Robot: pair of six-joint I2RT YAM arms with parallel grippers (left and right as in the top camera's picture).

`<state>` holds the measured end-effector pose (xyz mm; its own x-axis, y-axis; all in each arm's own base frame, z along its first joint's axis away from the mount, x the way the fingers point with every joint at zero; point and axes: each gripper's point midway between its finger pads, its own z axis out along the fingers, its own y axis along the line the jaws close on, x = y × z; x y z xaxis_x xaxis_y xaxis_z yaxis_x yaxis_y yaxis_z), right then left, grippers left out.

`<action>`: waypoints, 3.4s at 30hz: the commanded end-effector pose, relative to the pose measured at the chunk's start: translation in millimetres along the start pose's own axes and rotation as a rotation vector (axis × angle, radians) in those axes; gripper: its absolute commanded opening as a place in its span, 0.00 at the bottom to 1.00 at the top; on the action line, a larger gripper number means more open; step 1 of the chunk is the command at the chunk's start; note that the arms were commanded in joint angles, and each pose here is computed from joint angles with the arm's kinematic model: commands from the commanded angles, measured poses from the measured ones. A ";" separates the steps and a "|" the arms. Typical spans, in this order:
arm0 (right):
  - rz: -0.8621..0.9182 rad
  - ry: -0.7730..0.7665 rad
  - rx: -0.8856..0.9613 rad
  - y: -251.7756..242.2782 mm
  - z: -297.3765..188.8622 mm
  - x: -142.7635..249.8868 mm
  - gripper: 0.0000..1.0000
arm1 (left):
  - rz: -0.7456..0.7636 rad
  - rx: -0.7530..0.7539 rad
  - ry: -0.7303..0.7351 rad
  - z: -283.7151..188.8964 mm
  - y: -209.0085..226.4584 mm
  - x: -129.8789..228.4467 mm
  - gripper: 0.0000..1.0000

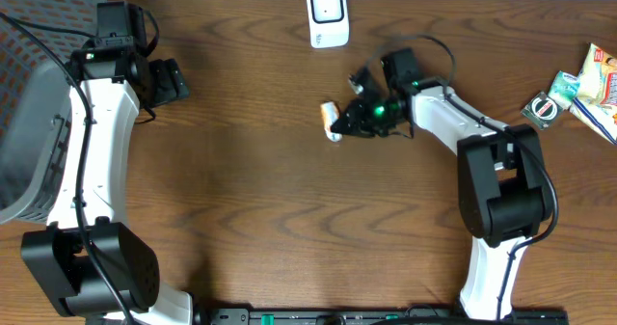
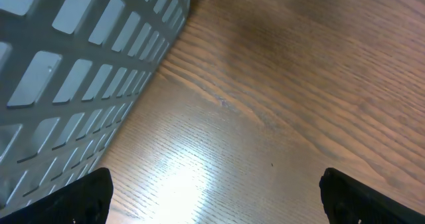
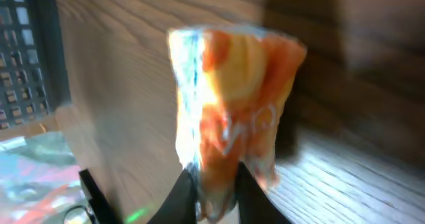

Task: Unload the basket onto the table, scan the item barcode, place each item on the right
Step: 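Lift the orange snack box and pull it right with the right gripper, then rotate the orange snack box in the right gripper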

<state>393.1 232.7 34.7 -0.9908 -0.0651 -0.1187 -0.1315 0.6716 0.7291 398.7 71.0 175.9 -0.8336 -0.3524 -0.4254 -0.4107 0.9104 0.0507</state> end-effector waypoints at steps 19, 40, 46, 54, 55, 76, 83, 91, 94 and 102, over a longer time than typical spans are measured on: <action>0.175 -0.226 0.030 -51.8 -85.4 -43.6 0.59 | 0.010 -0.003 0.017 4.8 0.5 3.1 0.98; 0.079 -0.252 0.386 -54.4 -41.0 -40.9 0.65 | 0.010 -0.003 0.017 4.8 0.5 3.1 0.97; 0.097 -0.243 0.365 -49.4 -36.5 -38.2 0.65 | 0.010 -0.003 0.017 4.8 0.5 3.1 0.97; 0.079 -0.222 0.362 -46.3 -21.0 -34.0 0.63 | 0.010 -0.003 0.017 4.8 0.5 3.1 0.98; 0.073 -0.217 0.361 -46.0 -16.9 -33.4 0.62 | 0.010 -0.003 0.017 4.8 0.5 3.1 0.98; 0.129 -0.194 0.163 -38.9 -34.6 -36.9 0.09 | 0.010 -0.003 0.017 4.8 0.5 3.1 0.97; -0.003 -0.175 -0.199 7.3 -66.6 -42.3 0.01 | 0.010 -0.003 0.017 4.8 0.5 3.1 0.98; -0.329 -0.139 -0.704 85.3 -119.1 -33.7 0.01 | 0.010 -0.003 0.017 4.8 0.5 3.1 0.98; -0.327 -0.120 -0.733 89.9 -122.1 -31.5 0.01 | 0.010 -0.003 0.017 4.8 0.5 3.1 0.97; -0.296 -0.101 -0.736 92.1 -120.4 -30.7 0.01 | 0.010 -0.003 0.017 4.8 0.5 3.1 0.97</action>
<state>415.1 205.6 166.9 -0.9126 -0.0503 -0.4058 -0.4074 0.0282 0.9128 398.7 71.0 175.9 -0.8336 -0.3524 -0.4254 -0.4107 0.9104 0.0507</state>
